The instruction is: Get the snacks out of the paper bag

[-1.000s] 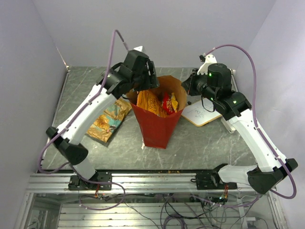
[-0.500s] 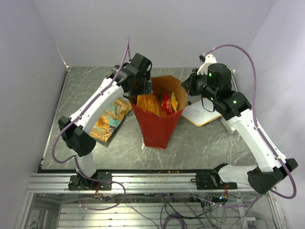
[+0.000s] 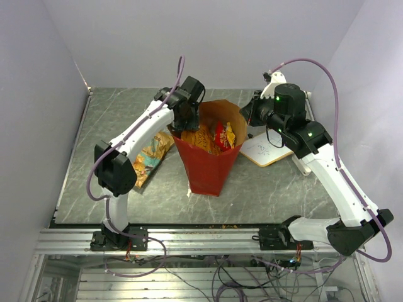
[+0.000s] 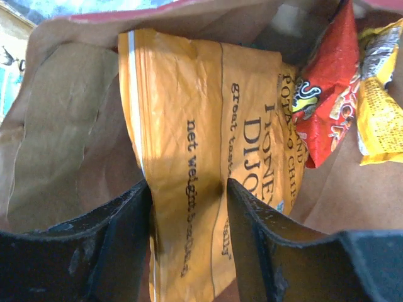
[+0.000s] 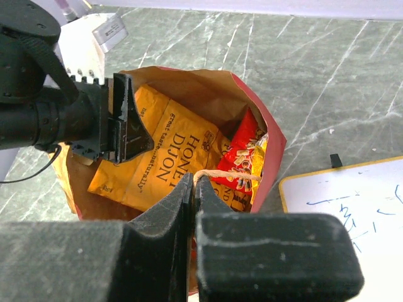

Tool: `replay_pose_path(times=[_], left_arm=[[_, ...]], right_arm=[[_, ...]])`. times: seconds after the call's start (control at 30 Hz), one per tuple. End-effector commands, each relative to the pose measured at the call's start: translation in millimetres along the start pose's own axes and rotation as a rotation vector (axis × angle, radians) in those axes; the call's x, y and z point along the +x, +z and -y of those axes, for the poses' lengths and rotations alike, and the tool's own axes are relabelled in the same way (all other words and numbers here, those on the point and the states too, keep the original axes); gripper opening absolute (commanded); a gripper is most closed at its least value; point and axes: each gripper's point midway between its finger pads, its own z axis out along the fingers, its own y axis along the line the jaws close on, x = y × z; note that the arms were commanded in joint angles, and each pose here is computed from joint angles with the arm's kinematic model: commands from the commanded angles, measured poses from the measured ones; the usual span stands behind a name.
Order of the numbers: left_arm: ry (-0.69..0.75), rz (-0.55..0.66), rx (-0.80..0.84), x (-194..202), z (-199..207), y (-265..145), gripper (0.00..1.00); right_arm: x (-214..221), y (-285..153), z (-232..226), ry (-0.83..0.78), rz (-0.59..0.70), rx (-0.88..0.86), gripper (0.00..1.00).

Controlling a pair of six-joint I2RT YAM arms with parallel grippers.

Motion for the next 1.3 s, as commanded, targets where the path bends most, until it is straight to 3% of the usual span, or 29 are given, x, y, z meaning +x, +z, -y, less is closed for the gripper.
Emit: replay_pose_path(times=[0.0,0.33,0.63,0.9,1.1,1.27], left_arm=[[0.005,-0.003,0.067,-9,14,4,0.52],[-0.028,0.049,0.198,-28,35,-34,0.08],[-0.08,0.165,0.461,-65,71,-105,0.07],[-0.203,0.354,0.784,-122,81,-199,0.07],[-0.331,0.577,0.94,-167,44,-275,0.07],[-0.379,0.794,0.916,-188,-2,-332,0.07]], right_arm=[[-12,-2,1,-0.012,0.039,0.003,0.0],[-11,-2,3,-0.012,0.042,0.014,0.0],[-10,-2,6,-0.012,0.038,0.032,0.0],[-10,-3,6,-0.01,0.039,0.031,0.0],[-11,-4,5,-0.01,0.044,0.027,0.0],[-11,-4,5,-0.012,0.042,0.025,0.0]])
